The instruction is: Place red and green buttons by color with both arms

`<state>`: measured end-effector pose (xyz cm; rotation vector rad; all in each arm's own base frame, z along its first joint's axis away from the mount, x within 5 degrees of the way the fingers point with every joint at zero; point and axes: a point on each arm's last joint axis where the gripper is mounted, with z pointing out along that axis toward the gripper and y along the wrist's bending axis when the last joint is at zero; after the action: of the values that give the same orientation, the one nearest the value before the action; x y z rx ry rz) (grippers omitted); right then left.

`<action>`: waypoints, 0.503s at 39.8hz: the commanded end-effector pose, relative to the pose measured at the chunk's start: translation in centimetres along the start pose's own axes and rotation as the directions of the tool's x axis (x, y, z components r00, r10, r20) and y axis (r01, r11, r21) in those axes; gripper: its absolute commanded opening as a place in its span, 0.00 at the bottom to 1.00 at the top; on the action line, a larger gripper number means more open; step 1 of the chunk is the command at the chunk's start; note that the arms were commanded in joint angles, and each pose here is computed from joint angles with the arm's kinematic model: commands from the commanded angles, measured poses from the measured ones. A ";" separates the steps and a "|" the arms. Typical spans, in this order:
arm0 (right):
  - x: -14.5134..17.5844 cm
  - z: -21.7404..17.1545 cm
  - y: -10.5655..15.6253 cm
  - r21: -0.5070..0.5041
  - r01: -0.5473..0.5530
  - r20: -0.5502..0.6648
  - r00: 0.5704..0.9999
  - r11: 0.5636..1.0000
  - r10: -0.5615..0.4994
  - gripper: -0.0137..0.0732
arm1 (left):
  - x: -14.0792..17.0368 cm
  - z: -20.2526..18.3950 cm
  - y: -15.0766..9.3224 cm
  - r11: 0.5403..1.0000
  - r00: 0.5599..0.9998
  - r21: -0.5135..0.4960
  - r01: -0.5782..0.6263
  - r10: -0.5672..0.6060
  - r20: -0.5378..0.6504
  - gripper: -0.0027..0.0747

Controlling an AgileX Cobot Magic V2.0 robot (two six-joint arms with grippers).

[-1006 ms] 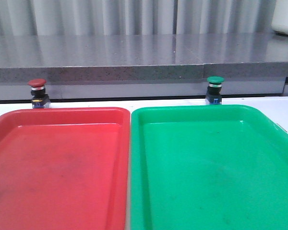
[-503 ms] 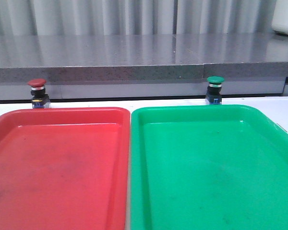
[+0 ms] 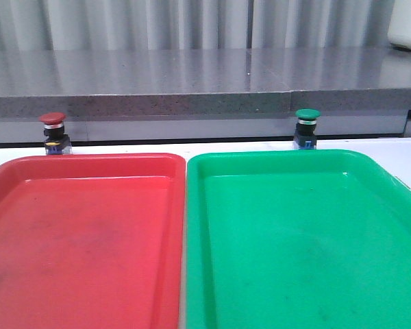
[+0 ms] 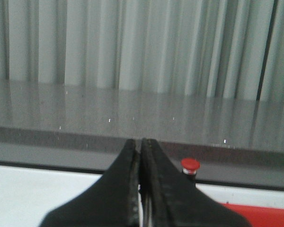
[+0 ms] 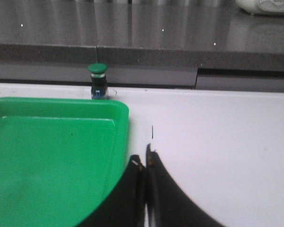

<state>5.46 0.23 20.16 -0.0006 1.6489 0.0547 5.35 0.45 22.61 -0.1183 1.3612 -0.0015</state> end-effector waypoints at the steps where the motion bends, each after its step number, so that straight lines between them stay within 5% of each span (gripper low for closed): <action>1: -4.7 -1.3 0.1 0.001 -0.001 0.183 0.983 1.000 0.000 0.08 | -4.4 -0.3 -0.4 1.000 0.984 0.015 0.010 -0.012 0.179 0.01; 8: -10.0 -1.4 0.4 -0.002 0.001 0.114 0.994 1.000 -0.001 0.09 | -8.4 1.7 -0.7 1.000 1.000 -0.008 0.007 -0.007 -0.016 0.01; 14: -13.2 1.2 0.5 0.000 0.000 0.011 1.000 1.000 0.000 0.09 | -9.0 5.0 -0.7 1.000 0.982 -0.027 0.005 -0.010 -0.190 0.01; 20: -14.5 3.6 0.5 0.001 0.000 -0.060 0.998 1.000 0.001 0.09 | -9.0 6.4 -0.7 1.000 0.972 -0.031 0.004 -0.011 -0.234 0.01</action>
<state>9.11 0.41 32.43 -0.0006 1.7734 0.0647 9.36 0.86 30.85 -0.1504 1.6839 0.0043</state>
